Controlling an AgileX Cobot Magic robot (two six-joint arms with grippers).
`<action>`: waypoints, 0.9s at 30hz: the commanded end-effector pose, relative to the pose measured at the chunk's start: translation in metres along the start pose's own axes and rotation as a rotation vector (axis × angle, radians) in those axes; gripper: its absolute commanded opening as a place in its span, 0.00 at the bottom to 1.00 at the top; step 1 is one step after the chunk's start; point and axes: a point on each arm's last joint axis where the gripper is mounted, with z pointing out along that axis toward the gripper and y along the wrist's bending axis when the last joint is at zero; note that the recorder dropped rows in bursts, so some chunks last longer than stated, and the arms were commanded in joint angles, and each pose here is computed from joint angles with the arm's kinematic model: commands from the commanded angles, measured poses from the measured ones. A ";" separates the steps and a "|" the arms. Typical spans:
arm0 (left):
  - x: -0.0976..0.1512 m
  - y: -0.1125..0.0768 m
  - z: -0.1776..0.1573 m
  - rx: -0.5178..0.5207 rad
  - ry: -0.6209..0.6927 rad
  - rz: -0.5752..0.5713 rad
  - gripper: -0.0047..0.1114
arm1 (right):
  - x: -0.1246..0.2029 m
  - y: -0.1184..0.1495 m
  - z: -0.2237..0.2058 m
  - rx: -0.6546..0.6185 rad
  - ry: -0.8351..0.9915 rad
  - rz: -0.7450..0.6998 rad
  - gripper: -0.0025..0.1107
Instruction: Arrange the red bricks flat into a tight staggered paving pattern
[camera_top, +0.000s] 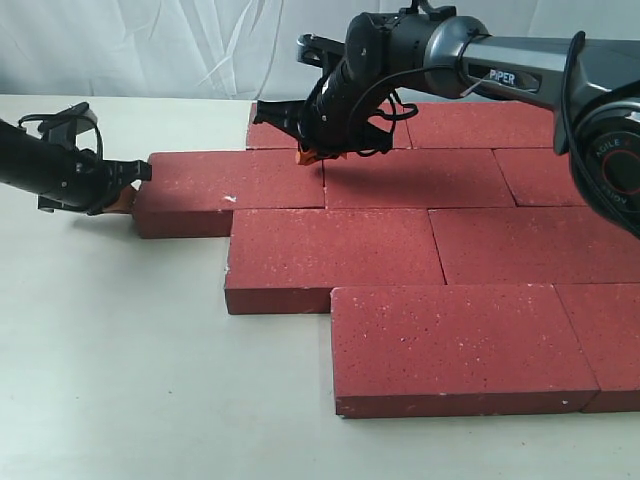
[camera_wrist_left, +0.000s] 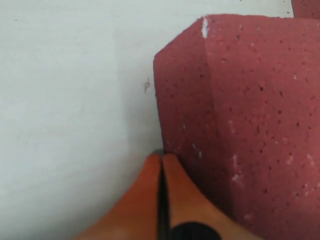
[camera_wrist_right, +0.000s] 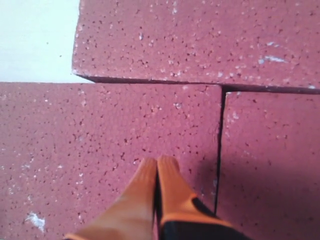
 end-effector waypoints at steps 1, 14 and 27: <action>0.009 -0.007 0.010 0.027 0.060 0.045 0.04 | -0.003 0.001 -0.004 -0.002 -0.015 -0.009 0.02; -0.007 -0.005 -0.034 -0.161 0.022 0.008 0.04 | -0.004 0.007 -0.035 0.017 0.026 -0.033 0.02; 0.010 -0.044 -0.093 -0.265 -0.019 0.076 0.04 | 0.014 0.006 -0.081 0.151 0.268 -0.103 0.02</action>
